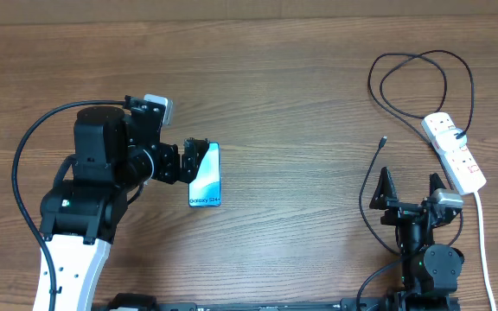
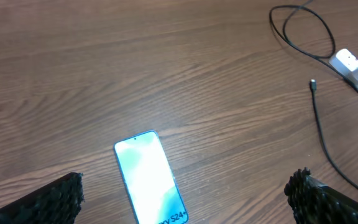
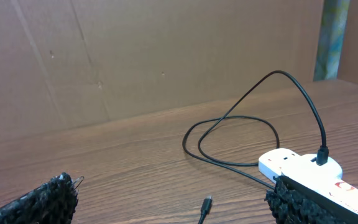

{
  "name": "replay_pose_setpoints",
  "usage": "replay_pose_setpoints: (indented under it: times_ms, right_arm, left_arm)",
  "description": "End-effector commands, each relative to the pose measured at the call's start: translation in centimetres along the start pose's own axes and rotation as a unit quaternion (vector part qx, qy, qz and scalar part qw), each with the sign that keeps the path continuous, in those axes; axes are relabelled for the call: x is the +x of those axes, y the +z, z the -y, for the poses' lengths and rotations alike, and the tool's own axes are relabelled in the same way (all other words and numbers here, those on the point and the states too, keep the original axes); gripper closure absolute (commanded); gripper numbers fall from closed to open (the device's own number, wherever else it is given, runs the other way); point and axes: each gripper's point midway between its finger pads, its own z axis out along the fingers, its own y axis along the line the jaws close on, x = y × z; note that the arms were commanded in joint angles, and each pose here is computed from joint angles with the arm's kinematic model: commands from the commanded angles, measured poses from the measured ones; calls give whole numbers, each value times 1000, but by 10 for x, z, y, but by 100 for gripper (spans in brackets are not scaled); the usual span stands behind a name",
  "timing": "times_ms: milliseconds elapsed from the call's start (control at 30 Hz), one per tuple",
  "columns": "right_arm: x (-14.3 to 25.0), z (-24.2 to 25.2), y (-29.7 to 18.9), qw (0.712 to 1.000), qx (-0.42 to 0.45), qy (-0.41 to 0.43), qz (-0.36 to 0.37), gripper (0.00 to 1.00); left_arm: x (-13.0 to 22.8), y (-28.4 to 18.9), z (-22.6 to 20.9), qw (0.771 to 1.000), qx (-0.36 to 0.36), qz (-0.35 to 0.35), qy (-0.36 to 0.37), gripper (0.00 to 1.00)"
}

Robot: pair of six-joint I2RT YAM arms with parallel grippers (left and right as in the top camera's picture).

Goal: Plug charger to phone and switch on socket
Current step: 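Move the left gripper forward over the phone, then lower the left gripper onto the phone's top edge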

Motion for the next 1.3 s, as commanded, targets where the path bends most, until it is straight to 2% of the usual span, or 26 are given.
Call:
replay_pose_setpoints:
  times_ms: [0,300,533,733,833,1033,1267]
  right_arm:
    - [3,1,0,1000,0,-2,0,0]
    - [3,1,0,1000,0,-2,0,0]
    - [3,1,0,1000,0,-2,0,0]
    - [3,1,0,1000,0,-2,0,0]
    - [3,1,0,1000,0,-2,0,0]
    - [3,1,0,1000,0,-2,0,0]
    - [3,1,0,1000,0,-2,0,0]
  left_arm:
    - [-6,-3,13,1000,31,2,-4,0]
    - [-4,-1,10,1000,23,-5,-7,1]
    - [-16,-6,-1,999,-29,-12,-25,0]
    - [-29,0,-3,995,-81,-58,-32,0]
    - [-19,9,-14,982,-133,-101,-84,0]
    - [13,41,-23,959,-190,-179,-114,0]
    - [45,82,-29,925,-230,-237,-189,0]
